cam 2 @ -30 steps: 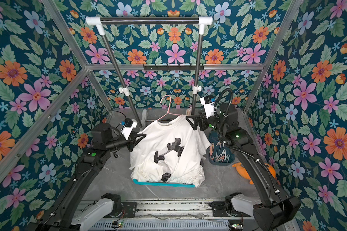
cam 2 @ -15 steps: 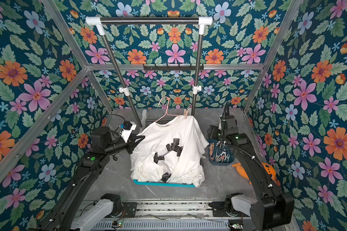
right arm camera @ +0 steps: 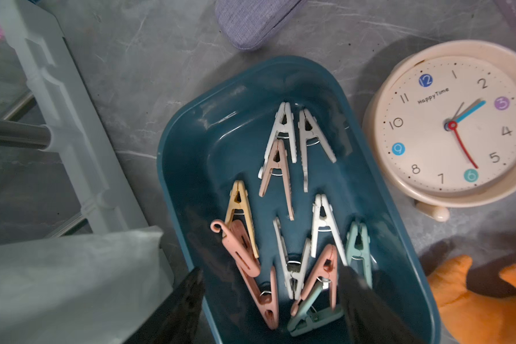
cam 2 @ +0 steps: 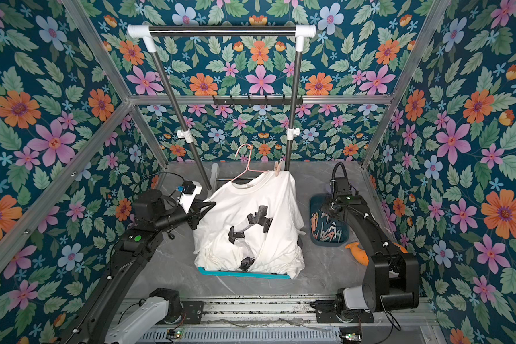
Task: Use clothespins to secure the t-shirt on both sides of the hanger
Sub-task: Pick up the clothespin from the storage box.
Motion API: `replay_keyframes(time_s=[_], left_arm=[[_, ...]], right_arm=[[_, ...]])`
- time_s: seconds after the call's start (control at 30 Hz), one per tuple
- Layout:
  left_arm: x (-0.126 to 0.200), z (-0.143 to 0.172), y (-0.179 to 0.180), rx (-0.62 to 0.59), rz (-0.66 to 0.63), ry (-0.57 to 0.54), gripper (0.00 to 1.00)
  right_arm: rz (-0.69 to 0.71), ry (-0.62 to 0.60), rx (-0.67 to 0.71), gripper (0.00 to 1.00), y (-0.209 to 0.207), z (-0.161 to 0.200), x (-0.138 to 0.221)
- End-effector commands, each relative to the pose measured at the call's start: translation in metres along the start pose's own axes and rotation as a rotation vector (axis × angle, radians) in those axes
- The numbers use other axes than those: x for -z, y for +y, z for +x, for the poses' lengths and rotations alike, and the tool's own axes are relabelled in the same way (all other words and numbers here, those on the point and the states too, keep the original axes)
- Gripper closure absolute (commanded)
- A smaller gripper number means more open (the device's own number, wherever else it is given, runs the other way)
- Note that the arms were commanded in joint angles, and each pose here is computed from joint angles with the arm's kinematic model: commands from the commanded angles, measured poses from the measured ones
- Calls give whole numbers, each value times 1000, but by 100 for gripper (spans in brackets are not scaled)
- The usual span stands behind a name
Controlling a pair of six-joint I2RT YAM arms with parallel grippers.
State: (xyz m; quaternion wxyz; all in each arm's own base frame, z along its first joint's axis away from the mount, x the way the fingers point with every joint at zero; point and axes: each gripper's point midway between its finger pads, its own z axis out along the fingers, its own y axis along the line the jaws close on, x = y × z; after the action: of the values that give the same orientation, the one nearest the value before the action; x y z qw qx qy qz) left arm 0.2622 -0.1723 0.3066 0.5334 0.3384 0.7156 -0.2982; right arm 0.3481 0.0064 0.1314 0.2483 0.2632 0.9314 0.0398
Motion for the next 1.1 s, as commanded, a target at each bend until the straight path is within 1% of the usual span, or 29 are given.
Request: replay_keyframes(time_s=[0.0, 0.13, 0.27, 0.53, 0.87, 0.93, 1.07], left_arm=[[1, -18, -1, -41, 3, -66, 100], [3, -21, -2, -44, 6, -71, 100], [3, -20, -3, -44, 7, -73, 100], [3, -20, -4, -40, 17, -75, 100], [2, -22, -4, -42, 19, -75, 100], [2, -21, -4, -43, 17, -75, 100], [2, -22, -3, -42, 14, -75, 100]], right_arm=[[72, 2, -35, 27, -13, -1, -10], [135, 35, -28, 28, -26, 9, -21], [165, 60, -45, 28, -36, 18, -30], [228, 138, -33, 30, -48, 34, -49], [239, 210, -33, 30, -54, 56, -64], [225, 221, -39, 31, -52, 59, -67], [221, 221, -46, 32, -49, 56, -67]])
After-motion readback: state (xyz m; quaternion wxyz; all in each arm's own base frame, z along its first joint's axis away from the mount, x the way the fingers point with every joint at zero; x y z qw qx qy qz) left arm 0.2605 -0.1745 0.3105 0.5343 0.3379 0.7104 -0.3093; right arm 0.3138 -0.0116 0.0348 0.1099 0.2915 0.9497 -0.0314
